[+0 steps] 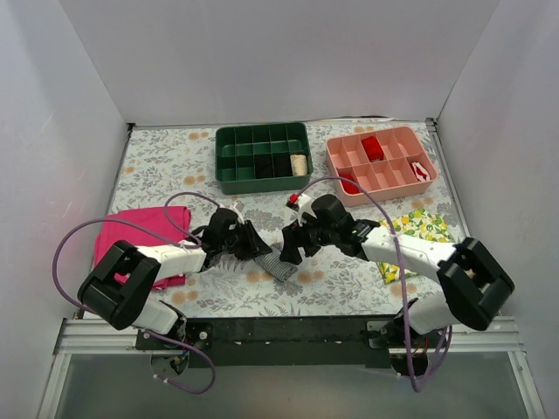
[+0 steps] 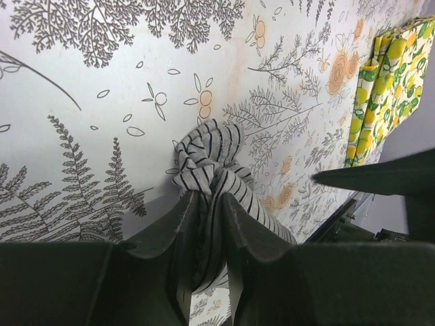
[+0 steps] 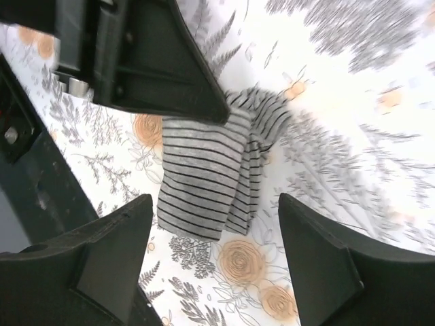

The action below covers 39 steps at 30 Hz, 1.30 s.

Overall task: Roll the underwear
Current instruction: Pick up the underwear from the center of the board.

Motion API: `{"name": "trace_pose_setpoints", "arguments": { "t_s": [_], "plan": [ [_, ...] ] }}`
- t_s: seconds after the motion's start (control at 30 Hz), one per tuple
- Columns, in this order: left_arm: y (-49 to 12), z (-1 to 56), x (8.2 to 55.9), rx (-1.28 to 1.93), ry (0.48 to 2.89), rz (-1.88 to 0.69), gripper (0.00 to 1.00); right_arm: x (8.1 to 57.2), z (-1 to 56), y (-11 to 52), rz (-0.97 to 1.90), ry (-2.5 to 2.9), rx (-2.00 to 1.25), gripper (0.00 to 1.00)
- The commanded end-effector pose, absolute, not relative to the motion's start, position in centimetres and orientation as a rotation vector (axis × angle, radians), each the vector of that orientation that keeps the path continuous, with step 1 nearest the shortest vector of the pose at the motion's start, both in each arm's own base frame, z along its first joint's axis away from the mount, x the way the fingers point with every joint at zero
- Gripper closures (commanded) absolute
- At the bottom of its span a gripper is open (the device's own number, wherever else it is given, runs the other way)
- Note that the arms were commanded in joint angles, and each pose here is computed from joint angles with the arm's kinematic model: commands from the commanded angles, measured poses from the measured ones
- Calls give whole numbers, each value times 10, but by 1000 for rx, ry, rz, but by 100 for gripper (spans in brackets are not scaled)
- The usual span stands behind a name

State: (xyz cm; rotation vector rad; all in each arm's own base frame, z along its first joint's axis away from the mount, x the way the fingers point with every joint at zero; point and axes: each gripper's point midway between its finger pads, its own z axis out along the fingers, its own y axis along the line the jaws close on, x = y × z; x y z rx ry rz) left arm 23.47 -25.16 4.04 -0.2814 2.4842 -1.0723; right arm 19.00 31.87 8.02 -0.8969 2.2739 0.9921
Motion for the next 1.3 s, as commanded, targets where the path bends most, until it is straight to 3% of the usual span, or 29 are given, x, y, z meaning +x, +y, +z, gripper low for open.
{"name": "trace_pose_setpoints", "arguments": {
  "t_s": [0.0, 0.63, 1.27],
  "plan": [
    [-250, 33, 225, -276, 2596, -1013, 84, 209, 119, 306, 709, 2126, -949, 17],
    [-254, 34, 227, -260, 2704, -952, 83, 163, 93, 353, 224, 1966, -1352, 17],
    [-253, 37, 230, -228, 2712, -931, 82, 165, -1, 292, -147, 2184, -1405, 20]
  ]
}}
